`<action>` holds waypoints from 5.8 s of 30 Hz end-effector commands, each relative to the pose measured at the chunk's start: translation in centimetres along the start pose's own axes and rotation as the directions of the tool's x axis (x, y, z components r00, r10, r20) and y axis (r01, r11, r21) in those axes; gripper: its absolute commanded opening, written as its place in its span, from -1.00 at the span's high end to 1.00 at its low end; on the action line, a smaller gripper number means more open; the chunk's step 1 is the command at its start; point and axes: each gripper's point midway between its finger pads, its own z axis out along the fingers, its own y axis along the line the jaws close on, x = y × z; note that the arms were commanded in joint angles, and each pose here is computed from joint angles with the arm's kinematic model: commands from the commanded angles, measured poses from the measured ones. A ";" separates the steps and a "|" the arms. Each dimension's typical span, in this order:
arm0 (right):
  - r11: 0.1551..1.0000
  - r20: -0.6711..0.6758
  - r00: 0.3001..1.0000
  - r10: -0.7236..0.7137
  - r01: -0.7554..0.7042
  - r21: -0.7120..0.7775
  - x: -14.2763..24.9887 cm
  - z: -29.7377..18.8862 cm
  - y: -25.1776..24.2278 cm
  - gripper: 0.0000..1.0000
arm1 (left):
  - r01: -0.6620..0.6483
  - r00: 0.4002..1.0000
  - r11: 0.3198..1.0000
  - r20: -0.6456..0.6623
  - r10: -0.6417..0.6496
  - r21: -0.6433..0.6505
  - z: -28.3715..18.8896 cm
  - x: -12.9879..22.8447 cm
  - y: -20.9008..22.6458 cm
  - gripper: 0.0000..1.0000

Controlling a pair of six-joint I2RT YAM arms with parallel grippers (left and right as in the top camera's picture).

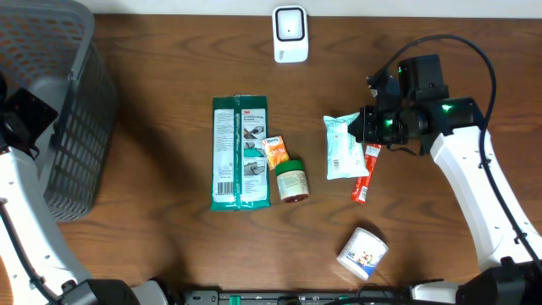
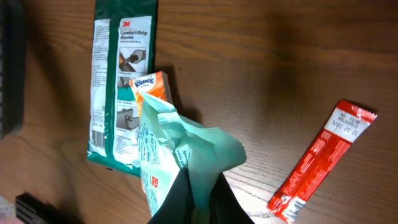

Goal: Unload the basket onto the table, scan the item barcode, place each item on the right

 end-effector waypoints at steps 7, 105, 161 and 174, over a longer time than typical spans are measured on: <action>0.995 0.036 0.998 -0.047 0.050 -0.082 -0.8 -1.3 1.6 0.98 | -0.010 1.000 1.000 0.007 0.010 -0.006 0.0 -0.4 0.1 -0.87; 0.796 0.267 0.812 -0.519 0.346 0.497 -18.8 -6.9 9.7 0.98 | -0.010 1.000 1.000 0.007 0.010 -0.006 0.0 -0.4 0.1 -0.87; 0.049 -0.075 0.245 -0.967 0.465 0.884 -30.4 19.7 10.2 0.98 | -0.009 1.000 1.000 0.007 0.009 -0.006 0.0 -0.4 0.1 -0.87; 0.141 -0.041 0.357 -0.933 0.469 0.872 -27.3 21.4 11.3 0.98 | -0.009 1.000 1.000 0.007 0.009 -0.006 0.0 -0.4 0.1 -0.87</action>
